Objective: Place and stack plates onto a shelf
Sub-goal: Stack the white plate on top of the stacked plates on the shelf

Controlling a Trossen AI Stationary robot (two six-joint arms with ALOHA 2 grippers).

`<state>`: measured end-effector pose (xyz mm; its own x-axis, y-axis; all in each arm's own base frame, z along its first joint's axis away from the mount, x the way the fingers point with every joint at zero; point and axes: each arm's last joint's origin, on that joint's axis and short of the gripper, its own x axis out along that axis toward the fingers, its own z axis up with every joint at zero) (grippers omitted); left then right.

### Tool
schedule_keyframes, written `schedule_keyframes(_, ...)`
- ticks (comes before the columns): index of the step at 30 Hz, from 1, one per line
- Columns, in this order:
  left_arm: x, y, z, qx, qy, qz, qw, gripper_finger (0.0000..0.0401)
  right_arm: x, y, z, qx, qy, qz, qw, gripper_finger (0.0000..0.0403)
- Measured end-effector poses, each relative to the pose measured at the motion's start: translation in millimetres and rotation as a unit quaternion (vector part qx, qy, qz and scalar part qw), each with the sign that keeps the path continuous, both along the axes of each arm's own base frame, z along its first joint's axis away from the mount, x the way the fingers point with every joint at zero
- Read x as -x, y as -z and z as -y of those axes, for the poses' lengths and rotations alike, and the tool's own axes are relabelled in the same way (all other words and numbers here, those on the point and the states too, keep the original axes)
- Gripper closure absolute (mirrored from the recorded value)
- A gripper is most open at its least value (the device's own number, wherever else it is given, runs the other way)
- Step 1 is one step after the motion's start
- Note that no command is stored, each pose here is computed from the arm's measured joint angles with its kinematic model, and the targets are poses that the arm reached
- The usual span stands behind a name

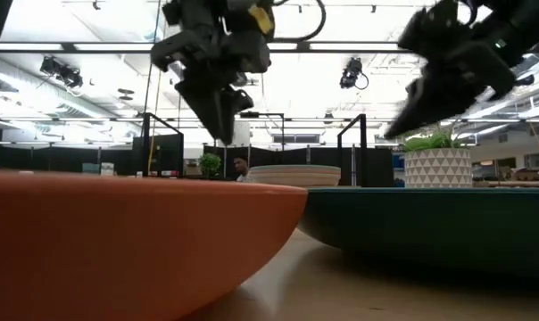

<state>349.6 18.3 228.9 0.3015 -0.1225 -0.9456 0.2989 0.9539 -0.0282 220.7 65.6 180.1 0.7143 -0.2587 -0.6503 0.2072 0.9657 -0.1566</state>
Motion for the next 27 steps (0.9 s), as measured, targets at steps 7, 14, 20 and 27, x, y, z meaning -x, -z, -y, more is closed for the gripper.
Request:
schedule_keyframes(7, -14.4, -7.2, 26.0, -0.046, 0.064, 0.089, 0.993, 0.0260, 19.3, 6.2, 12.7, -0.084, 0.115, -0.137, 0.980, 0.0282)
schedule_keyframes(14, 0.7, 10.8, 13.9, -0.057, 0.060, 0.146, 0.986, 0.0260, 20.4, 12.9, 21.8, -0.108, 0.144, -0.179, 0.967, 0.0256)
schedule_keyframes(20, 38.1, 4.5, 5.2, -0.057, 0.028, 0.190, 0.980, 0.0260, 8.8, 25.3, 33.4, -0.120, 0.168, -0.249, 0.946, 0.0256)
schedule_keyframes(27, 74.5, -8.6, -0.7, -0.065, 0.004, 0.229, 0.971, 0.0260, -8.2, 30.2, 37.7, -0.168, 0.157, -0.305, 0.924, 0.0256)
